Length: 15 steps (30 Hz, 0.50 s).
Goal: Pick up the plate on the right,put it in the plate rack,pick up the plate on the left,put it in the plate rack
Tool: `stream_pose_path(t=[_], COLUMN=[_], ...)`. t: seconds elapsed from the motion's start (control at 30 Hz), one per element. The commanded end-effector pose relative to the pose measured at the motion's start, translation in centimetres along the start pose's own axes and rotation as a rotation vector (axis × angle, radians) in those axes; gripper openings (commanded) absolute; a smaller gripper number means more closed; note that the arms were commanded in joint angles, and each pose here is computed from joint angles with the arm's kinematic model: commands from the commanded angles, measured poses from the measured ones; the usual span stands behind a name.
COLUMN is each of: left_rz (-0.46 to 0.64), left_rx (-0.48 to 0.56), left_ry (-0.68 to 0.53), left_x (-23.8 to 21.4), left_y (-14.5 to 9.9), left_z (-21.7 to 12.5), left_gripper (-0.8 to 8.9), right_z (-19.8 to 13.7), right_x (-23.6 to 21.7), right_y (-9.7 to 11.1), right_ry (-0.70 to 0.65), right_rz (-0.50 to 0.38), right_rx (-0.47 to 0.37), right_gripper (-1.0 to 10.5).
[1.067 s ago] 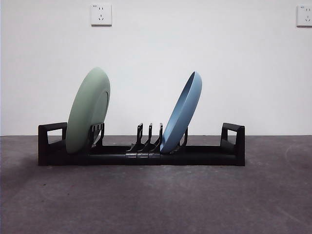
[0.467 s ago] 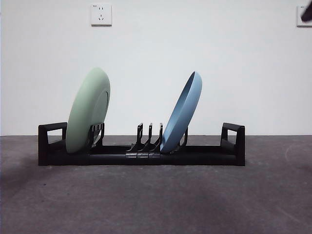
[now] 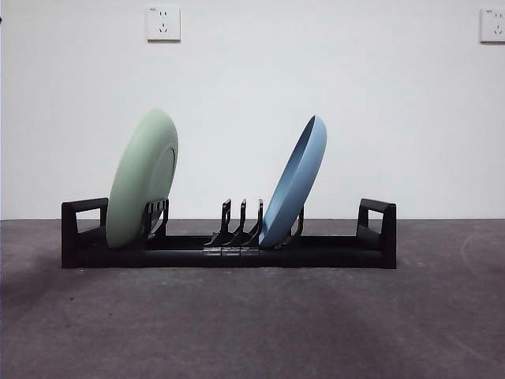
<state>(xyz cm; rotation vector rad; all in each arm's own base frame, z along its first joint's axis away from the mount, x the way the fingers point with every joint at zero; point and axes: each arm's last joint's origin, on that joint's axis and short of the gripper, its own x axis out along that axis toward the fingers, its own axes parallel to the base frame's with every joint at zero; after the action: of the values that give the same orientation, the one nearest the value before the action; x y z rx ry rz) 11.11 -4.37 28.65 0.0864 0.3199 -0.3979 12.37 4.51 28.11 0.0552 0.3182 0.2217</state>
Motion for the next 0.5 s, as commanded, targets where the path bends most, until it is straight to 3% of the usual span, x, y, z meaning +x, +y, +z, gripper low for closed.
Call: stream_pose_path(t=[0.03, 0.37, 0.5], left_rz=[0.001, 0.0, 0.027], left_rx=[-0.012, 0.018, 0.039], left_ry=[0.011, 0.048, 0.012], left_x=[0.2, 0.7, -0.5], left_y=[0.0, 0.0, 0.3], left_z=[-0.1, -0.4, -0.5], left_gripper=[-0.03, -0.03, -0.03], right_z=[-0.1, -0.1, -0.1], right_x=[0.1, 0.1, 0.1], right_y=[0.0, 0.0, 0.0], right_ry=[-0.003, -0.003, -0.003], right_rz=[-0.002, -0.002, -0.002], right_rx=[0.012, 0.012, 0.012], right_gripper=[0.0, 0.0, 0.0])
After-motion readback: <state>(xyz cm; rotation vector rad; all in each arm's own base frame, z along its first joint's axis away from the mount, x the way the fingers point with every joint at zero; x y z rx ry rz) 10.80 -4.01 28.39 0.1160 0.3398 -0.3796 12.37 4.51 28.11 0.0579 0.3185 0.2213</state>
